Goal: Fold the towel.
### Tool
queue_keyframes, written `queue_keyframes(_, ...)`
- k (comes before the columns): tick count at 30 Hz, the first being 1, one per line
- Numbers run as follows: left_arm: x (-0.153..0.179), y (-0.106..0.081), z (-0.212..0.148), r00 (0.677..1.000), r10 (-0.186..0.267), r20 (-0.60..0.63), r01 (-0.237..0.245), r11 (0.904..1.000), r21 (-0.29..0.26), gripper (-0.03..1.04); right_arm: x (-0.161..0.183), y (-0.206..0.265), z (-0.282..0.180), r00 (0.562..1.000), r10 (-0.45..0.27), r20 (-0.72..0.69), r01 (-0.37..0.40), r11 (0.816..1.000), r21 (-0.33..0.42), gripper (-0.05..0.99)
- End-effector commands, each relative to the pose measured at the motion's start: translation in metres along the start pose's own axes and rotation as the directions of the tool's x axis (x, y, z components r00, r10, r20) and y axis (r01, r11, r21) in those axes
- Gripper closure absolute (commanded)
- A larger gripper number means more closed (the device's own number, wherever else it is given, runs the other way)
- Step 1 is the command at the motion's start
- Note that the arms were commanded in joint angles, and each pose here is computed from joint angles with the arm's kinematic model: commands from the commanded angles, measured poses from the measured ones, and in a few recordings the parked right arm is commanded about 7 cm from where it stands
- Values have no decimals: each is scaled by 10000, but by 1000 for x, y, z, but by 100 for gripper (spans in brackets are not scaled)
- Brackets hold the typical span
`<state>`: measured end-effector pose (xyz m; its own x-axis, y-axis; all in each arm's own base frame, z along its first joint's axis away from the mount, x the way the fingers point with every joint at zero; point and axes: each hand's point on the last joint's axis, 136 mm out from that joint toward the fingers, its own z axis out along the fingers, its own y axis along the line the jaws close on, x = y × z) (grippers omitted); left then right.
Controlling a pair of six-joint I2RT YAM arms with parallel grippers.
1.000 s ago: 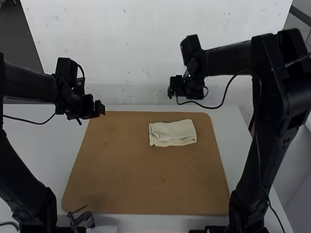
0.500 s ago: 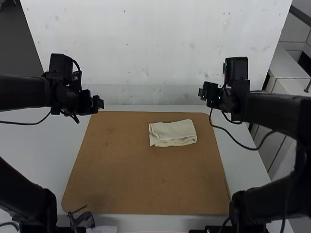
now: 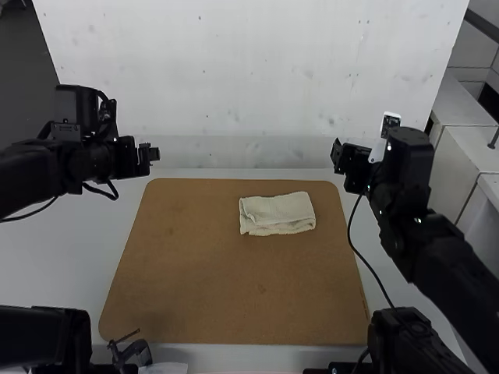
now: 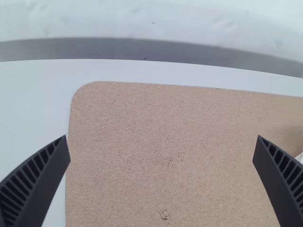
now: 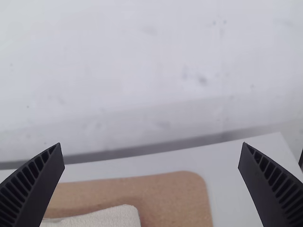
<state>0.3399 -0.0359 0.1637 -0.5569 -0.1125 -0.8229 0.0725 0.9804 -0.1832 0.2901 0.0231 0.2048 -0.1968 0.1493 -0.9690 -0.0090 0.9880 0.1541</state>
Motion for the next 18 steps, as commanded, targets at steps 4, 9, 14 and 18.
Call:
queue_keyframes(4, -9, -3, -13, 9972, 102, 737, -122, 9996, 269, 0, -27, -24, -39, 9804, -502, 1904, 337, 9955, 888, -2)
queue_keyframes(9, -11, -6, -15, 9961, 121, 872, -155, 9991, 389, 0, -24, -35, -50, 9638, -868, 2519, 563, 9905, 1258, -3)
queue_keyframes(14, -13, -8, -26, 9896, 207, 1421, -279, 9984, 493, 0, -26, -33, -59, 9469, -926, 3080, 586, 9913, 1178, -2)
queue_keyframes(18, -13, -13, -39, 9821, 233, 1869, -384, 9963, 773, 0, -28, -30, -63, 9374, -912, 3362, 606, 9931, 1005, -2)
